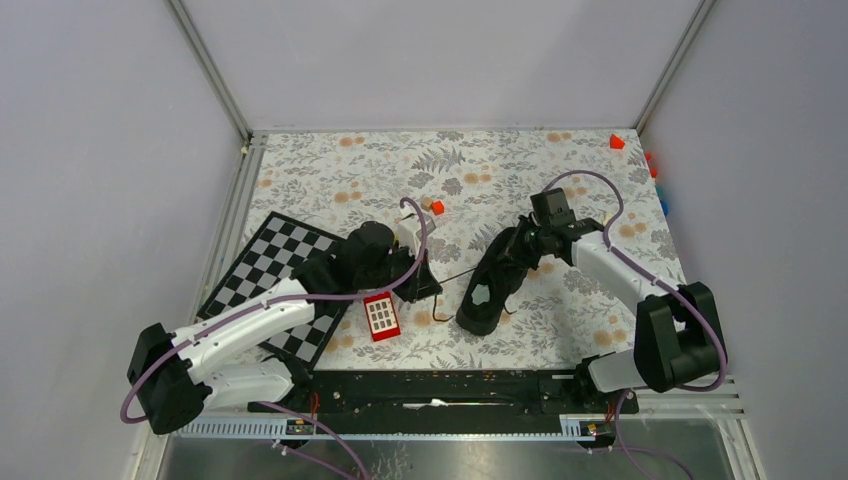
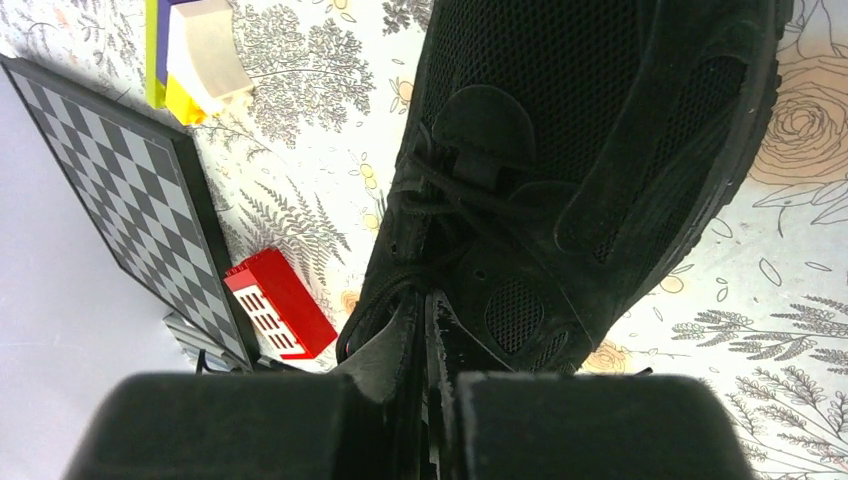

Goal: Tie the shoes
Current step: Cross the shoelace with the shoelace.

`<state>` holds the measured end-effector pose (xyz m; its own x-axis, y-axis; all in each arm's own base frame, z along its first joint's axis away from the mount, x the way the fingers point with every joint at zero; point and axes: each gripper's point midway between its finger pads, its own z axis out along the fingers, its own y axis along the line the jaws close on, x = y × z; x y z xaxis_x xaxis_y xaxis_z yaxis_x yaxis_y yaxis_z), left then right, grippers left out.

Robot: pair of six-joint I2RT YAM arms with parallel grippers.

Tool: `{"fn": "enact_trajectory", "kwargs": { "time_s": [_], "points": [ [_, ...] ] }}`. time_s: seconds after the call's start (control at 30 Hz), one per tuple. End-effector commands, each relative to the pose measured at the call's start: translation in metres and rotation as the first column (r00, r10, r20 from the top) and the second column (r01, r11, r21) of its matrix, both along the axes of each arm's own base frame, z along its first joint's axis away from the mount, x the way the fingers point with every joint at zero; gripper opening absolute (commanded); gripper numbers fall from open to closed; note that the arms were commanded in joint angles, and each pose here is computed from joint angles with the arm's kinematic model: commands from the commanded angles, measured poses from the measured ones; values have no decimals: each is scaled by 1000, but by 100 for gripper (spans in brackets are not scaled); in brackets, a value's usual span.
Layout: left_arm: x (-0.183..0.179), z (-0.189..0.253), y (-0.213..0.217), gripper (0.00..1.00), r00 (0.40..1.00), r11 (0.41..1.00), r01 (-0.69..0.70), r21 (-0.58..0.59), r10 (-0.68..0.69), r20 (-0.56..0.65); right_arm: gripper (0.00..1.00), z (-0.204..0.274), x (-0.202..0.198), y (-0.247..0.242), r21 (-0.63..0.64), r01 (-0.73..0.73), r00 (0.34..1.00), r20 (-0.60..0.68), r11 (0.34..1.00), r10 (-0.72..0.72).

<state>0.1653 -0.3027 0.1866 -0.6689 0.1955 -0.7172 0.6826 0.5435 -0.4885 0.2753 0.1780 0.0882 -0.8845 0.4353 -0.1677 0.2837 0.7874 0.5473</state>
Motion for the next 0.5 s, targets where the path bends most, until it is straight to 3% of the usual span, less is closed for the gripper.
{"fn": "enact_trajectory", "kwargs": {
  "time_s": [0.0,0.23,0.47],
  "points": [
    [8,30,-13,0,998,997,15,-73,-10,65,0,17,4,8,22,-2,994,109,1000,-1],
    [10,29,-13,0,998,998,0,-68,4,63,0,38,0,22,79,-51,986,161,996,38],
    [11,31,-14,0,998,997,-8,-73,12,63,0,25,-8,20,47,-62,991,120,997,56]
  ]
}}
